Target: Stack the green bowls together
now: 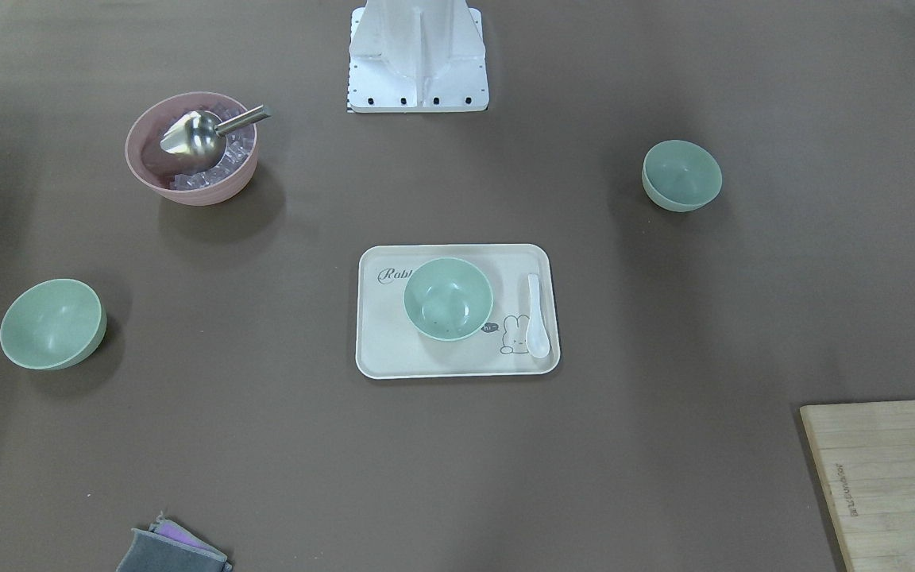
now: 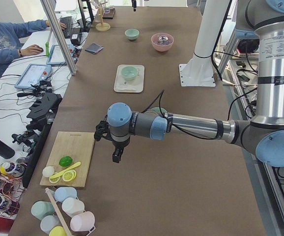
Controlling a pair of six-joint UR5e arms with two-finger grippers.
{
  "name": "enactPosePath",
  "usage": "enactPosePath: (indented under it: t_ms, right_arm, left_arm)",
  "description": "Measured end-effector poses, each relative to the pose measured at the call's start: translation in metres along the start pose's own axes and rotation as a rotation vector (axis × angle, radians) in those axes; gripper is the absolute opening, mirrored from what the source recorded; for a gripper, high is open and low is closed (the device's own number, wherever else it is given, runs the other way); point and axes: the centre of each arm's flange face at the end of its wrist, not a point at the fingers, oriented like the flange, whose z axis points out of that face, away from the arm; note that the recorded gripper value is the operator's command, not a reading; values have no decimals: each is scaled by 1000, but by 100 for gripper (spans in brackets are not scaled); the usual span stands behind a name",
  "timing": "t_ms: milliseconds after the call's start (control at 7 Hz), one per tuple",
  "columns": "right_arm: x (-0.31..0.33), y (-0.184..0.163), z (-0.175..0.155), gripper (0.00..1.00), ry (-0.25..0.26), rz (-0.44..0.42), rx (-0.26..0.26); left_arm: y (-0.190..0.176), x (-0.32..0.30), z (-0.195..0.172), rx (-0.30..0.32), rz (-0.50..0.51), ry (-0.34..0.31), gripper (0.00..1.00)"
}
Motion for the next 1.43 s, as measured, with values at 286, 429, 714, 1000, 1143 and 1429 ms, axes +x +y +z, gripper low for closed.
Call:
enactPosePath:
  t_ms: [286, 429, 714, 1000, 1143, 1429]
  right_arm:
    - [13, 9, -3, 100, -17, -1, 6]
    - [14, 10, -6, 100, -20, -1, 11]
    - [11, 7, -9, 100, -18, -2, 19]
    - [1, -4, -8, 100, -18, -1, 19]
    - [-13, -15, -2, 99, -21, 18, 9]
    - [-51, -39, 19, 94, -30, 31, -1]
  left_arm:
    - [9, -3, 0, 0, -4, -3, 97]
    - [15, -4, 2, -5, -17, -1, 94]
    - [7, 2, -1, 5, -27, 2, 97]
    - [-1, 15, -8, 19, -43, 43, 98]
    - [-3, 24, -5, 12, -96, 70, 98]
    - [-14, 67, 13, -23, -218, 85, 98]
